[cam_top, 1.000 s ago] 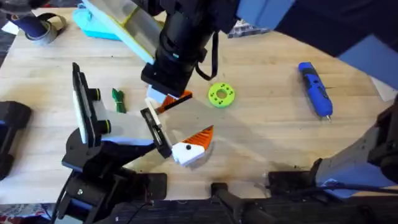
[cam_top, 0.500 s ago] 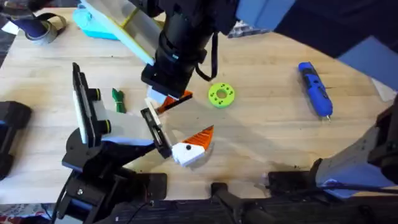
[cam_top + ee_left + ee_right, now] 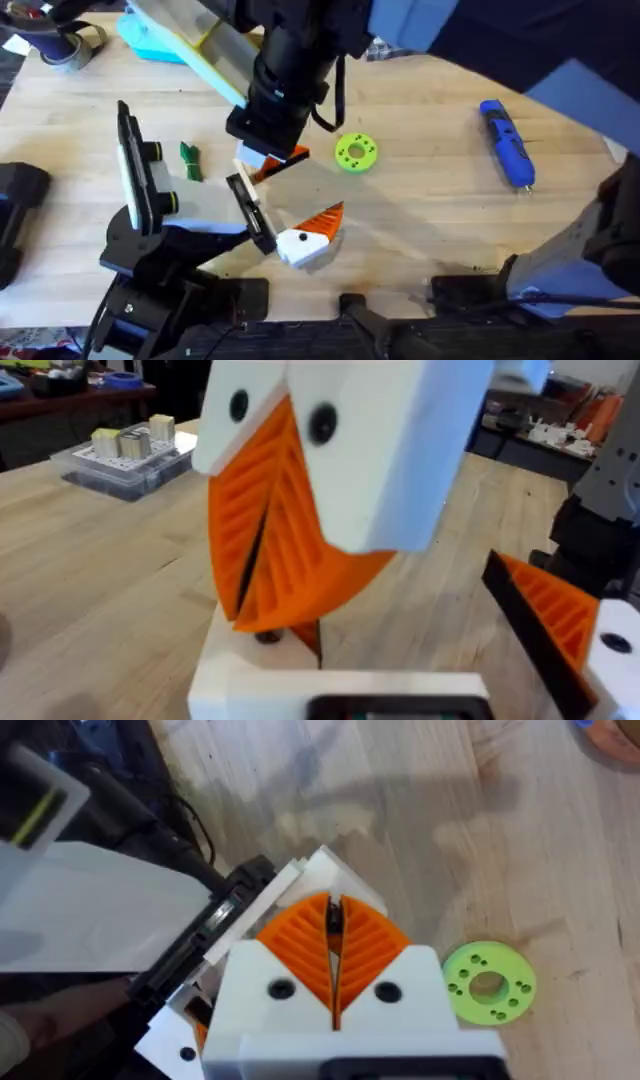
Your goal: Pick up the gripper from the table and insert it into the empty holder that is missing its gripper. Then pick up a screw, insert it into the mounting hole, and use the screwdriver to tighten it. Finally, clean up the table by picking up the vegetable and placing it into the bucket.
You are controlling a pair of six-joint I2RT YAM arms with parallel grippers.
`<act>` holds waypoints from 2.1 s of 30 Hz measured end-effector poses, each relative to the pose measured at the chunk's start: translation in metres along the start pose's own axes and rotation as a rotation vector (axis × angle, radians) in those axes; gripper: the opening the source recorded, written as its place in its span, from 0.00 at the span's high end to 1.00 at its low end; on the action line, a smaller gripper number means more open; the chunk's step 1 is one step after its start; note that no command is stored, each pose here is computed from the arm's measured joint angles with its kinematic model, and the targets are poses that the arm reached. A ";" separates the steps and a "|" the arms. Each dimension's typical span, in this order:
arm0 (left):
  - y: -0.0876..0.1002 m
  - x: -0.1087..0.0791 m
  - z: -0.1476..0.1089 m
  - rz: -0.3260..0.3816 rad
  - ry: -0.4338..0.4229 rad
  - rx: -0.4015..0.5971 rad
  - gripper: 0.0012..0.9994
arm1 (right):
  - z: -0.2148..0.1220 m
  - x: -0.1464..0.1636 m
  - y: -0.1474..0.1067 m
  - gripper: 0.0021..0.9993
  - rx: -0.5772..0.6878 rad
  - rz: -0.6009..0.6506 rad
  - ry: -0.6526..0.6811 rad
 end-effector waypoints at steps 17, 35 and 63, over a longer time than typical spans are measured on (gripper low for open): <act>0.000 0.000 0.000 0.003 0.001 -0.001 0.01 | -0.002 -0.011 -0.005 0.02 0.015 0.039 -0.025; 0.000 0.000 0.000 0.006 0.000 0.000 0.01 | -0.012 -0.037 -0.018 0.00 0.011 0.149 -0.025; 0.000 0.000 0.000 0.009 0.000 -0.001 0.01 | -0.014 -0.026 -0.013 0.55 -0.074 0.067 0.171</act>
Point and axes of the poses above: each hand's point on the last joint's axis, 136 mm out from that joint toward the fingers, its own z axis out along the fingers, its own x axis along the line the jaws close on, y = z × x, the point moved 9 cm from there along -z, back along the fingers, and after that the axes turned 8 degrees about -z, right-handed, at the moved point
